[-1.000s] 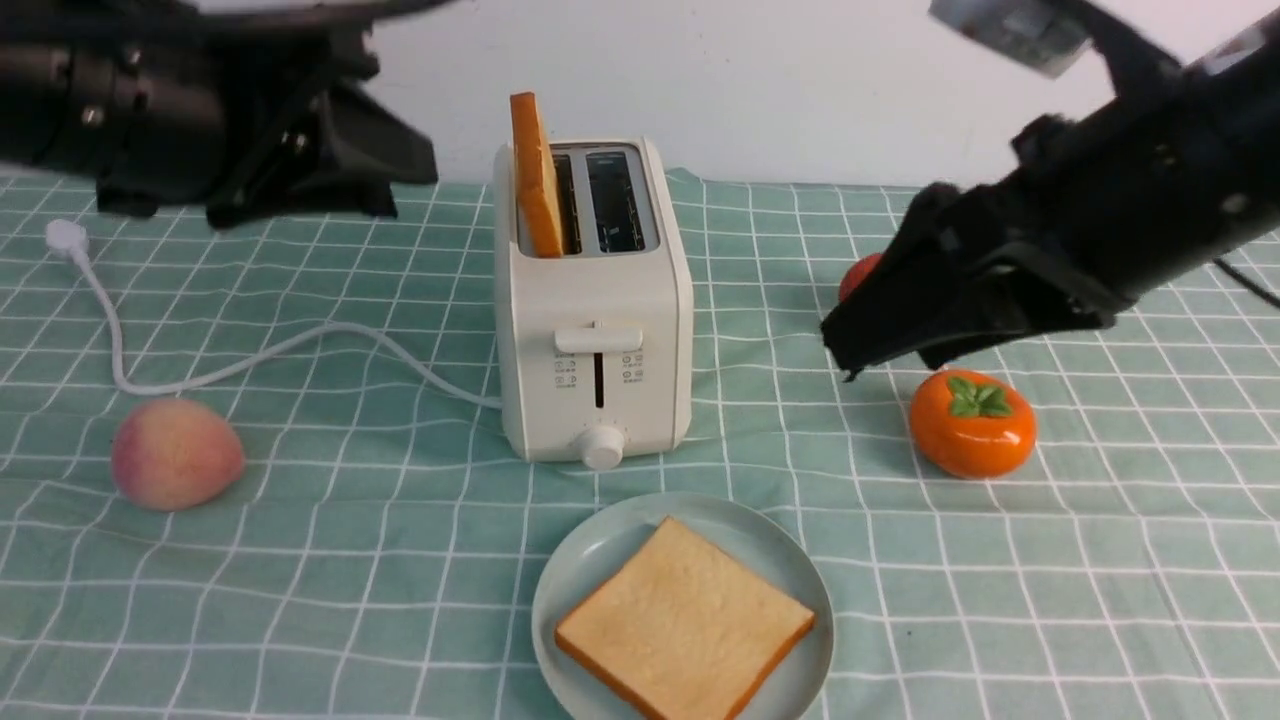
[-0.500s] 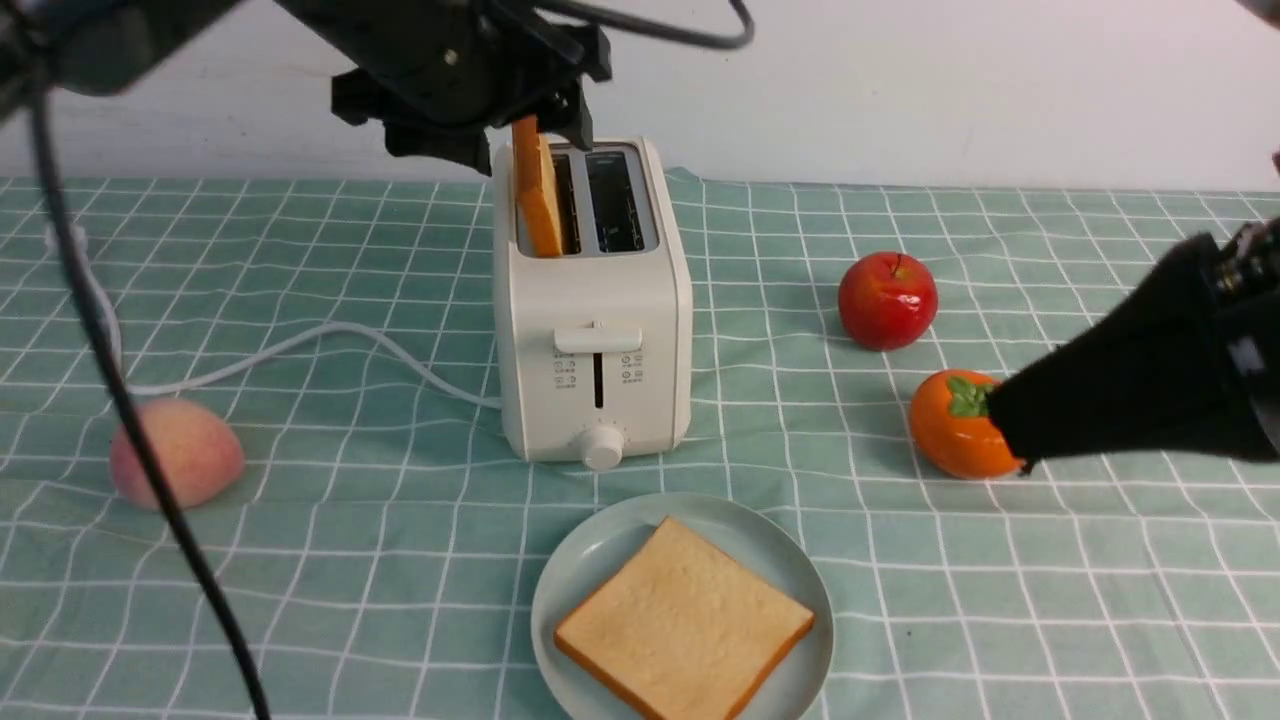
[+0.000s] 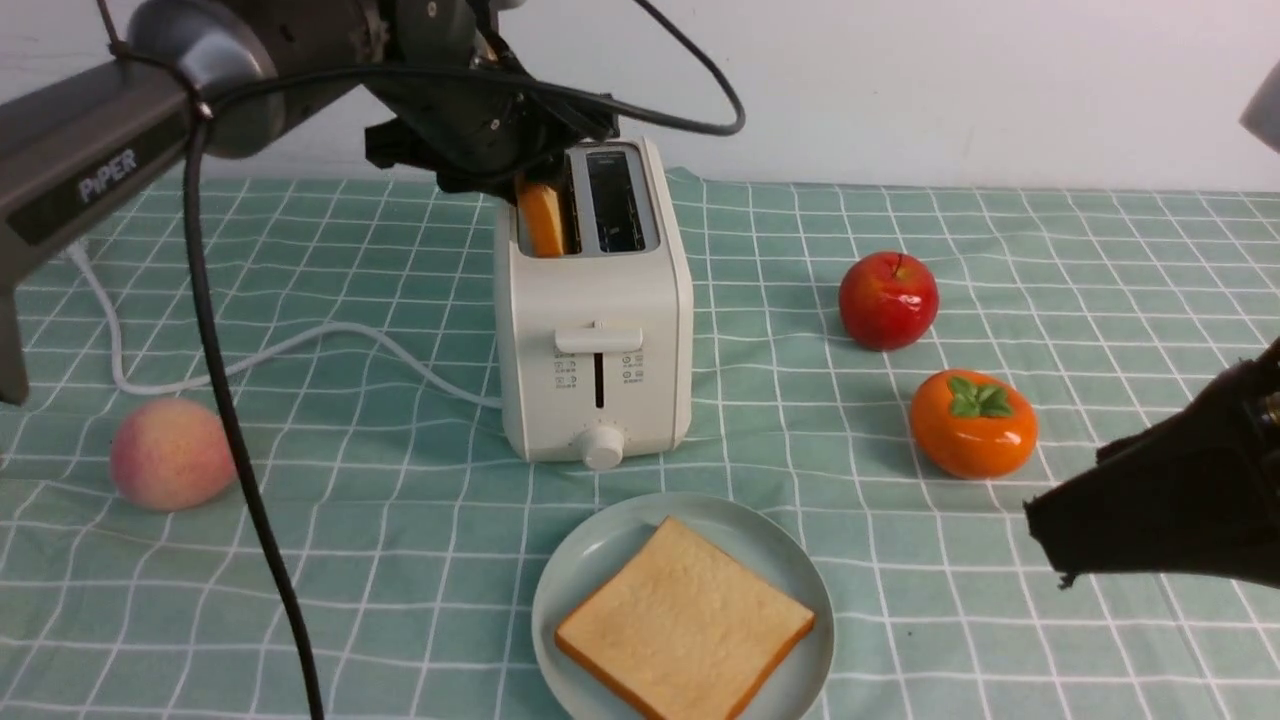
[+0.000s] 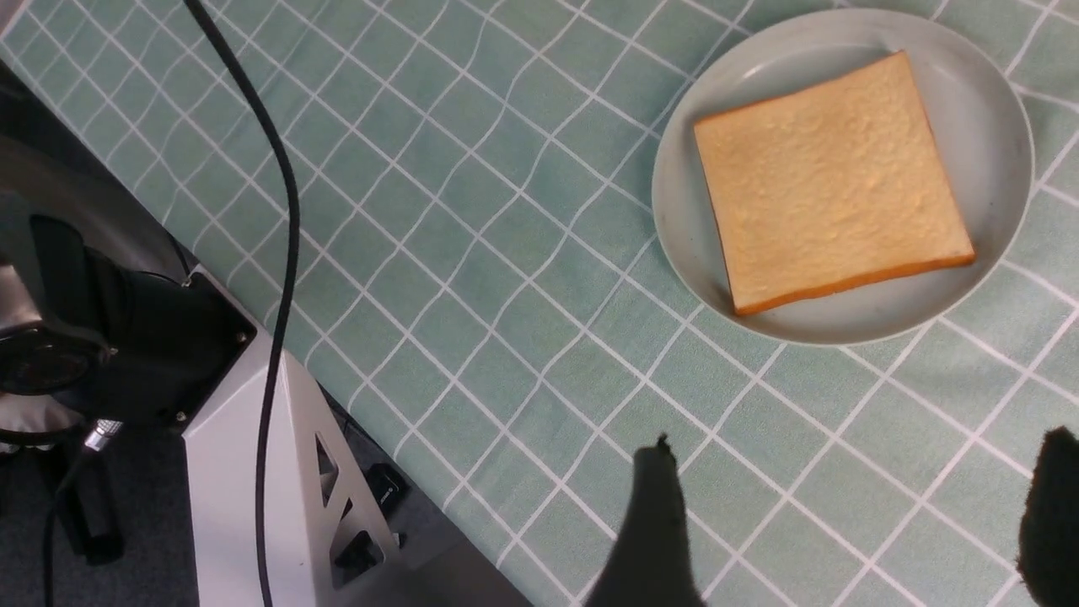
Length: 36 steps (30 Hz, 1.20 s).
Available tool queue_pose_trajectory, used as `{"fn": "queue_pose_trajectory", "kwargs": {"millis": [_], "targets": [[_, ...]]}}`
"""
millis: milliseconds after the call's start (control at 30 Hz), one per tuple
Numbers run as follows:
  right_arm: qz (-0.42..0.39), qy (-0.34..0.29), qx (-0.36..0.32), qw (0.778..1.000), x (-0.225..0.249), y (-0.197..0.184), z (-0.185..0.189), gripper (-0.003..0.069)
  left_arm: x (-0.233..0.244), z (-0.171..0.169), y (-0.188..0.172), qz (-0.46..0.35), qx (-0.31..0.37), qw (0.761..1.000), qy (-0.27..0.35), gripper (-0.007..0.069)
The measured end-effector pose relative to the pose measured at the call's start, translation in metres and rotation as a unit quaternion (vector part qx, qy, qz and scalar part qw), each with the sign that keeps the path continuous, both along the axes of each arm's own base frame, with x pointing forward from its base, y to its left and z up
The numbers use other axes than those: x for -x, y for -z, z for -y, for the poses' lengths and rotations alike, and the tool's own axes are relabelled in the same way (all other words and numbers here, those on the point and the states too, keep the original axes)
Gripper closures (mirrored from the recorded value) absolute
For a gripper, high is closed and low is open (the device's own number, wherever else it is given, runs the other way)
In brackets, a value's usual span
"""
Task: Take toasted bread from bread machine on blue coffee table place on plate.
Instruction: 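Reach for a toast slice standing in the toaster with the left gripper, then place the slice of bread on the plate with the left gripper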
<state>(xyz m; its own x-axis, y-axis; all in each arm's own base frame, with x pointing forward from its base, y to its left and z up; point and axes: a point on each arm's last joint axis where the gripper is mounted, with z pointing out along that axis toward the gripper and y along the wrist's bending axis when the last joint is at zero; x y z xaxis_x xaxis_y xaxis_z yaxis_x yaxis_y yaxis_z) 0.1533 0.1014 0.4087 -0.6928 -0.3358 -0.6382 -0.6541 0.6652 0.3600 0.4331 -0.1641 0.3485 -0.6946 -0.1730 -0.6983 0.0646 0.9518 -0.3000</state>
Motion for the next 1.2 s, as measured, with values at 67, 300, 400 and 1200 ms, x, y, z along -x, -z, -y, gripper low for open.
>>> {"fn": "queue_pose_trajectory", "kwargs": {"millis": [67, 300, 400, 1200], "targets": [[0.000, 0.000, 0.000, 1.000, 0.000, 0.000, 0.000, 0.0120, 0.012, -0.004, -0.021, 0.018, -0.002, 1.000, 0.007, 0.0591], [0.000, -0.001, 0.000, 1.000, 0.000, 0.000, 0.000, 0.0123, 0.086, -0.042, -0.114, 0.083, -0.049, 0.995, 0.003, 0.0598], [0.000, -0.001, 0.000, 1.000, 0.000, 0.000, 0.000, 0.0138, 0.126, -0.059, -0.137, 0.071, -0.067, 0.995, 0.005, 0.0598], [0.001, -0.001, 0.000, 1.000, 0.000, 0.000, 0.000, 0.0326, 0.121, 0.022, 0.126, -0.258, 0.219, 0.933, 0.125, 0.0501]]}}
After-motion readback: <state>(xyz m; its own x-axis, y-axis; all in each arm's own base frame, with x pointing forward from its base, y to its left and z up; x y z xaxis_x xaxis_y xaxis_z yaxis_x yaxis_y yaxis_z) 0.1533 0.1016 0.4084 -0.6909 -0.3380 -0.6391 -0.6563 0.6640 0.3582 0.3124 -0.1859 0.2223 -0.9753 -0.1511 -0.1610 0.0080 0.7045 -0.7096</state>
